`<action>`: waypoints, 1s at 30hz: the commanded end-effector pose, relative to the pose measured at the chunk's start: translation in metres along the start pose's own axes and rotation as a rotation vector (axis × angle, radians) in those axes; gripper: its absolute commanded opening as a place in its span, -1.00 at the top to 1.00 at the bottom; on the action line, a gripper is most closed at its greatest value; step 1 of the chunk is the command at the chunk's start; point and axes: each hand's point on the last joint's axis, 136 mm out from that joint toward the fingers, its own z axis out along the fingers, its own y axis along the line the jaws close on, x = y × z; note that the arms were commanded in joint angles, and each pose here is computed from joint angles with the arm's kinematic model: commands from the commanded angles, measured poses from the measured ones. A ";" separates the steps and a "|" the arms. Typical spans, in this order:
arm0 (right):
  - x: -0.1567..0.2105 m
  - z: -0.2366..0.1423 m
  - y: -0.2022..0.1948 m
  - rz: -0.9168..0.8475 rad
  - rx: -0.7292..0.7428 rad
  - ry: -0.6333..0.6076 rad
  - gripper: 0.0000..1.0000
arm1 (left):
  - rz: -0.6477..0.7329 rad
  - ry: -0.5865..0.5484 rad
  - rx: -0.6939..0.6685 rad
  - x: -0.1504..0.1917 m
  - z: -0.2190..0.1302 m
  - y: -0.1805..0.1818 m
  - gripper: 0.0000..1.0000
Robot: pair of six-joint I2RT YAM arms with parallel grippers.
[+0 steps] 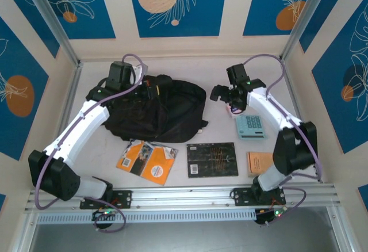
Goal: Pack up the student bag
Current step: Pick up the personal item from the middle-right of the table.
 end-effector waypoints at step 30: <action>0.033 0.066 -0.041 -0.092 0.132 0.241 0.00 | -0.036 -0.014 0.066 -0.006 -0.005 -0.007 1.00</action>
